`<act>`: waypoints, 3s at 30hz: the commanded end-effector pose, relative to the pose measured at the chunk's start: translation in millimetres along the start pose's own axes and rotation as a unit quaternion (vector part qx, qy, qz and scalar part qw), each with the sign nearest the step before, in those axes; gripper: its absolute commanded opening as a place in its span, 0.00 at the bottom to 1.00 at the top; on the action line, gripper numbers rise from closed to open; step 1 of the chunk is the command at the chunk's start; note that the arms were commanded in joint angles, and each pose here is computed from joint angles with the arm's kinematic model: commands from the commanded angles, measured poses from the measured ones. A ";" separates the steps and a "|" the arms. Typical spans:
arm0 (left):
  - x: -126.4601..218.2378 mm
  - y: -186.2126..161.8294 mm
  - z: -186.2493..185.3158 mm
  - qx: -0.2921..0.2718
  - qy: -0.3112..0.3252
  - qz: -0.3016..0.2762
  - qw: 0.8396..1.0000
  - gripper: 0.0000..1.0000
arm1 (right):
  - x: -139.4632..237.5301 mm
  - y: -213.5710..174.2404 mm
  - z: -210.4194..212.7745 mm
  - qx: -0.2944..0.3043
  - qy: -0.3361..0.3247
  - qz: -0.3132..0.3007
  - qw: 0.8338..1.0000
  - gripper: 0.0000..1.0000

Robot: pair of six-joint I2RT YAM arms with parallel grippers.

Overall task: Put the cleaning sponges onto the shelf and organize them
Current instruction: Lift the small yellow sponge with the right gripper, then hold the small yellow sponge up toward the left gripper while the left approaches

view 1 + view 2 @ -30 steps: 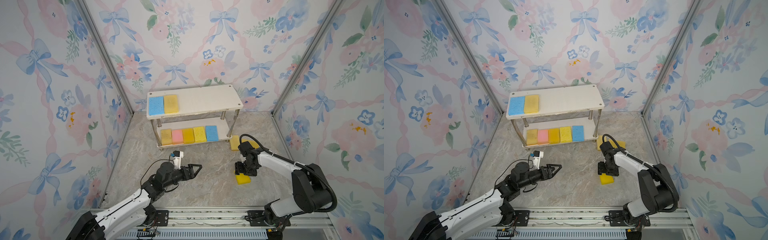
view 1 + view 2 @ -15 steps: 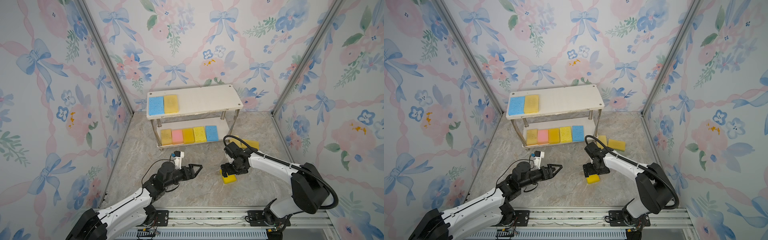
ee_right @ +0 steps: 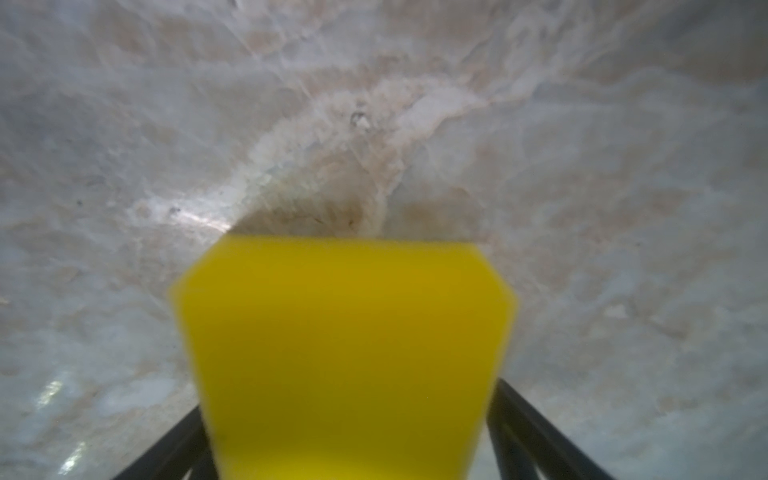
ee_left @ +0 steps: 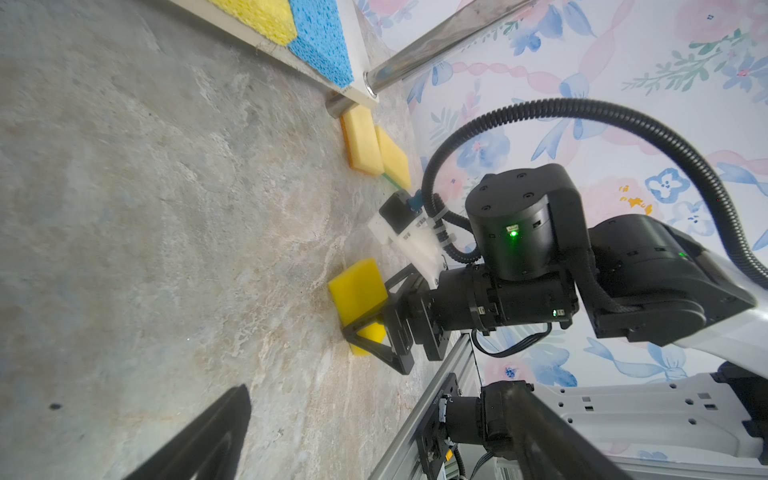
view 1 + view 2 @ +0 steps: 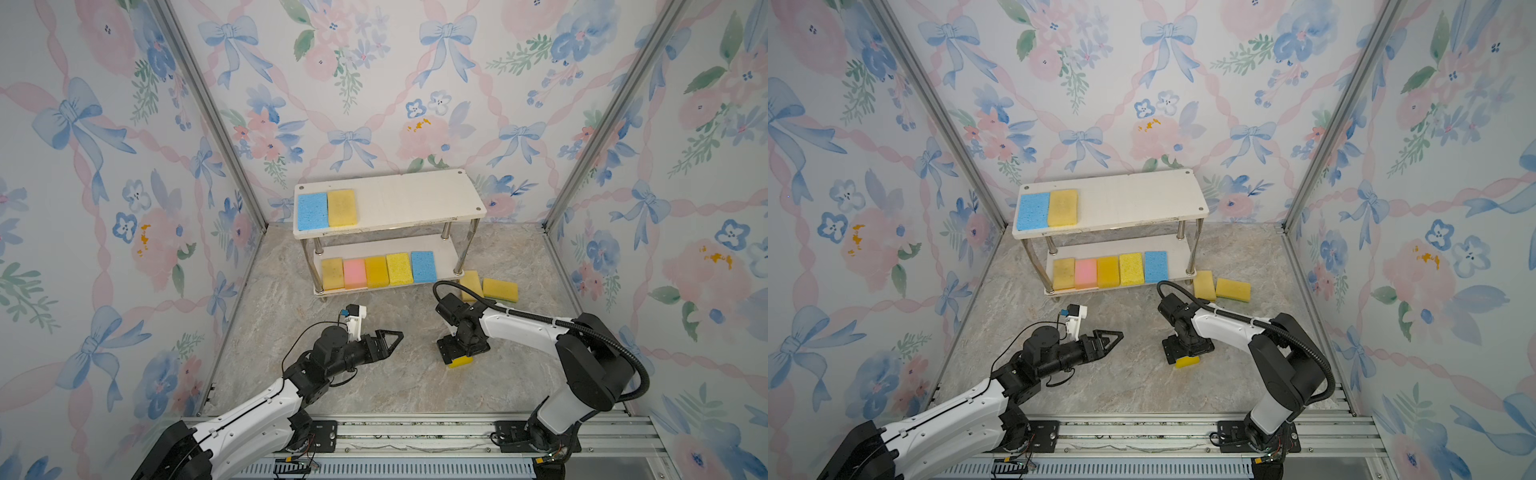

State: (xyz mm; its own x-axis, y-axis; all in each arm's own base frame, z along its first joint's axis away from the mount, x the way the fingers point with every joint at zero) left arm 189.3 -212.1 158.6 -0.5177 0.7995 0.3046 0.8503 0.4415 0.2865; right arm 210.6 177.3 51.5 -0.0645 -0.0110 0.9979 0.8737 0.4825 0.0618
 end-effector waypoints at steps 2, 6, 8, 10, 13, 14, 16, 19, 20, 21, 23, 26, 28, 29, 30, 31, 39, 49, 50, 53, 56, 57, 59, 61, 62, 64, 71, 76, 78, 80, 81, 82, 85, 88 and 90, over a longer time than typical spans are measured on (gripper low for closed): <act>-1.2 2.6 0.9 0.002 -0.002 -0.006 1.000 0.98 | 15.8 2.4 8.8 0.020 0.023 -0.044 0.999 0.75; -4.1 1.7 1.9 0.006 0.001 0.000 1.000 0.98 | 27.7 0.8 10.1 0.033 0.033 -0.061 0.997 0.68; -5.4 1.3 0.5 0.005 -0.001 0.003 1.000 0.98 | 36.2 0.7 12.7 0.038 0.041 -0.068 0.996 0.65; -7.7 0.2 0.1 0.005 -0.001 0.007 1.000 0.98 | 50.8 3.4 20.1 0.045 0.061 -0.090 0.993 0.62; -12.8 -1.6 -2.0 0.010 -0.004 0.014 1.000 0.97 | 75.8 7.4 34.7 0.061 0.085 -0.124 0.987 0.61; -14.6 -2.0 -3.1 0.012 -0.007 0.016 1.000 0.97 | 82.3 8.5 39.8 0.068 0.093 -0.132 0.985 0.61; -19.9 -3.8 -8.9 0.011 -0.013 0.024 1.000 0.95 | 97.9 11.2 50.9 0.078 0.110 -0.149 0.980 0.61; -28.5 -6.3 -19.5 0.005 -0.019 0.033 0.999 0.95 | 114.8 14.0 67.2 0.094 0.130 -0.165 0.973 0.61; -30.6 -7.0 -22.0 0.003 -0.020 0.035 0.999 0.94 | 118.6 14.6 71.4 0.098 0.133 -0.168 0.972 0.61; -32.6 -7.6 -25.0 0.001 -0.021 0.037 0.999 0.93 | 122.3 15.0 75.7 0.103 0.136 -0.170 0.971 0.61; -35.6 -8.1 -28.0 -0.002 -0.021 0.038 0.999 0.92 | 128.9 16.0 83.3 0.113 0.142 -0.175 0.968 0.61; -37.0 -8.6 -30.3 -0.002 -0.022 0.038 0.999 0.90 | 134.4 17.3 92.5 0.123 0.148 -0.178 0.965 0.61; -36.6 -8.2 -32.6 -0.002 -0.026 0.036 0.999 0.89 | 136.1 18.1 97.6 0.130 0.150 -0.180 0.964 0.61; -36.3 -8.5 -32.2 -0.001 -0.025 0.036 0.999 0.89 | 135.7 18.2 99.9 0.132 0.151 -0.178 0.963 0.61; -36.3 -9.0 -32.6 -0.002 -0.025 0.036 0.999 0.88 | 135.7 18.8 102.4 0.134 0.151 -0.178 0.963 0.61; -36.2 -9.3 -32.3 -0.001 -0.025 0.036 0.999 0.87 | 136.5 19.5 105.1 0.137 0.153 -0.179 0.962 0.61; -34.8 -8.3 -34.3 -0.001 -0.030 0.031 0.999 0.59 | 135.5 24.4 123.4 0.145 0.171 -0.180 0.958 0.60; -22.9 -6.0 -42.8 -0.011 -0.053 0.019 0.998 0.11 | 152.3 22.0 111.2 0.128 0.180 -0.215 0.951 0.80; -21.7 -5.0 -43.5 -0.013 -0.055 0.017 0.998 0.11 | 155.8 20.9 107.7 0.122 0.186 -0.222 0.949 0.82; -18.3 0.3 -42.0 -0.017 -0.060 0.017 0.998 0.11 | 170.6 18.0 93.4 0.086 0.225 -0.252 0.937 0.85; -13.1 6.3 -41.8 -0.014 -0.068 0.017 0.997 0.11 | 187.0 13.4 79.1 0.044 0.287 -0.285 0.913 0.86; -11.0 8.5 -44.2 -0.016 -0.073 0.016 0.997 0.11 | 189.3 11.5 75.5 0.030 0.310 -0.290 0.905 0.85; -6.7 12.1 -52.3 -0.021 -0.088 0.015 0.996 0.11 | 192.5 7.8 73.3 0.015 0.357 -0.287 0.889 0.82; -3.4 14.4 -60.4 -0.029 -0.101 0.017 0.994 0.11 | 192.3 4.8 70.4 0.005 0.379 -0.281 0.882 0.78; -2.2 14.8 -64.0 -0.032 -0.107 0.020 0.993 0.11 | 192.9 3.7 70.6 0.003 0.389 -0.281 0.877 0.76; 0.1 14.3 -72.2 -0.038 -0.120 0.026 0.992 0.11 | 195.1 3.8 73.4 0.006 0.408 -0.284 0.868 0.74; 8.7 17.4 -86.7 -0.046 -0.144 0.022 0.988 0.11 | 199.9 7.1 81.9 -0.001 0.450 -0.282 0.848 0.62; 13.3 20.6 -88.9 -0.039 -0.149 0.016 0.988 0.11 | 195.5 6.8 87.8 0.004 0.459 -0.268 0.847 0.56; 14.5 21.5 -90.3 -0.038 -0.152 0.014 0.988 0.11 | 194.7 6.4 91.6 0.009 0.461 -0.264 0.847 0.55; 15.8 22.8 -92.0 -0.037 -0.154 0.012 0.987 0.11 | 193.5 6.4 94.2 0.012 0.461 -0.260 0.849 0.54; 16.6 24.2 -92.8 -0.036 -0.156 0.010 0.987 0.11 | 192.7 6.0 95.1 0.014 0.460 -0.258 0.849 0.54; 17.2 24.4 -93.0 -0.035 -0.156 0.010 0.987 0.11 | 193.0 6.5 95.3 0.014 0.460 -0.259 0.850 0.53; 18.5 25.5 -94.6 -0.034 -0.159 0.010 0.987 0.11 | 191.8 7.4 94.6 0.012 0.454 -0.260 0.852 0.51; 19.5 26.2 -95.8 -0.033 -0.161 0.009 0.986 0.11 | 189.2 8.3 94.7 0.010 0.452 -0.256 0.855 0.50; 19.8 26.8 -96.4 -0.032 -0.162 0.008 0.986 0.11 | 185.4 9.2 92.8 0.004 0.444 -0.252 0.860 0.51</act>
State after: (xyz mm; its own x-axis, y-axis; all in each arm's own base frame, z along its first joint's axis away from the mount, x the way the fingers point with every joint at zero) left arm 193.1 -224.4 240.0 -0.4457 0.8932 0.0599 0.8526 0.4031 0.3326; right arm 161.1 259.6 238.6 -0.0379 -0.8905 0.4534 0.8373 0.2194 0.5008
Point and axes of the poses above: each gripper's point midway between its finger pads, its own x axis back along the fingers, its own z axis along the line the jaws close on, y = z × x, the point moved 3 cm from there along x, back along the fingers, and after that the axes turned 10 degrees about x, right-handed, at the moved point
